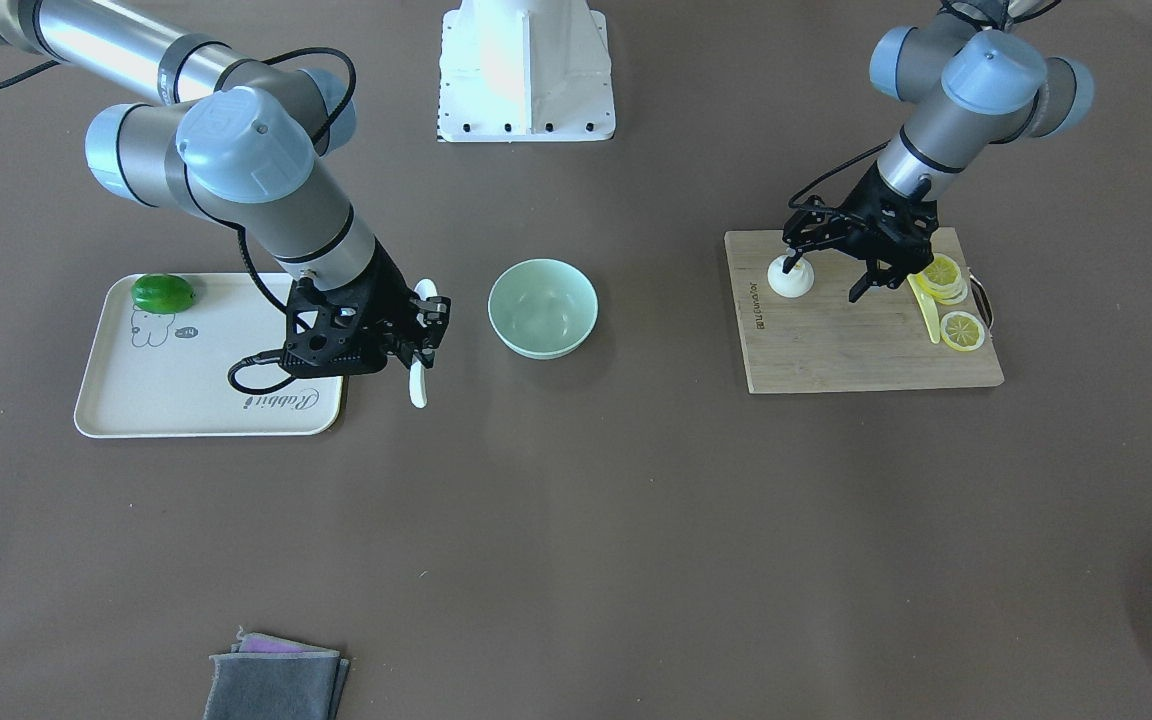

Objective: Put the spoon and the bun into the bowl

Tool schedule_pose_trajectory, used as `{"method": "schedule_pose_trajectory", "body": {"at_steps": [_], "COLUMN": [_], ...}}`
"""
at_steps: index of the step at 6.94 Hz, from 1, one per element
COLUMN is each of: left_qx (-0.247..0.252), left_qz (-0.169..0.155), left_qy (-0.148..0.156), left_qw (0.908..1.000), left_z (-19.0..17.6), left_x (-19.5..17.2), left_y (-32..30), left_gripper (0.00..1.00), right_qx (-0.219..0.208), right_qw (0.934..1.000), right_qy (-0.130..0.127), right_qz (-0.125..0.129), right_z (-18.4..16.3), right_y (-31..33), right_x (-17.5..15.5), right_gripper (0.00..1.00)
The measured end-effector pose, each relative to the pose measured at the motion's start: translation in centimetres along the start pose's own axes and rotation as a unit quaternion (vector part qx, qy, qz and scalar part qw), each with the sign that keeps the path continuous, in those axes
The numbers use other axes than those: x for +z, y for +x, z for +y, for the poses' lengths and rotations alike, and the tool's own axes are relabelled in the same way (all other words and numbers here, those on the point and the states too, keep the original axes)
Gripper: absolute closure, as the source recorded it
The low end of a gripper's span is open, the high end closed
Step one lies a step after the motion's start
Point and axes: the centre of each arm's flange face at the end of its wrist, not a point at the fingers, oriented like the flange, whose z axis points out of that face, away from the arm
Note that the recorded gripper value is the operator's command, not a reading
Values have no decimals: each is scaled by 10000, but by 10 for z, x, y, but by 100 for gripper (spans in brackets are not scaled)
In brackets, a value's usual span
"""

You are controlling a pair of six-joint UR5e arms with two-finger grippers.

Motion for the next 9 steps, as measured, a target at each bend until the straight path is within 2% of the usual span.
{"method": "schedule_pose_trajectory", "body": {"at_steps": [1,2,3,4,5,7,9], "left_qx": [34,55,73,61,17,-29,-72], "left_qz": [34,57,78,97,112,126,282], "left_qy": [-36,-64,-91,-112,-122,-119,-82], "left_qw": [10000,9999,9999,9999,9999,9998,9995], "left_z": [6,9,11,13,13,13,9], "left_x": [3,5,7,10,11,11,-8], "left_y": [2,4,7,10,13,14,21], "left_gripper": [10,30,65,96,100,100,100], "right_qx": [-21,-45,-53,-61,-71,-52,-26], "right_qw": [10000,10000,10000,10000,10000,10000,10000], "right_qy": [-4,17,28,24,14,27,42], "right_qz": [-23,-27,-28,-32,-39,-62,-57], "right_z": [5,10,16,20,24,31,31], "right_y": [-9,-16,-22,-26,-30,-44,-56], "right_x": [2,5,8,10,12,16,22], "right_gripper": [100,100,100,100,100,100,100]}}
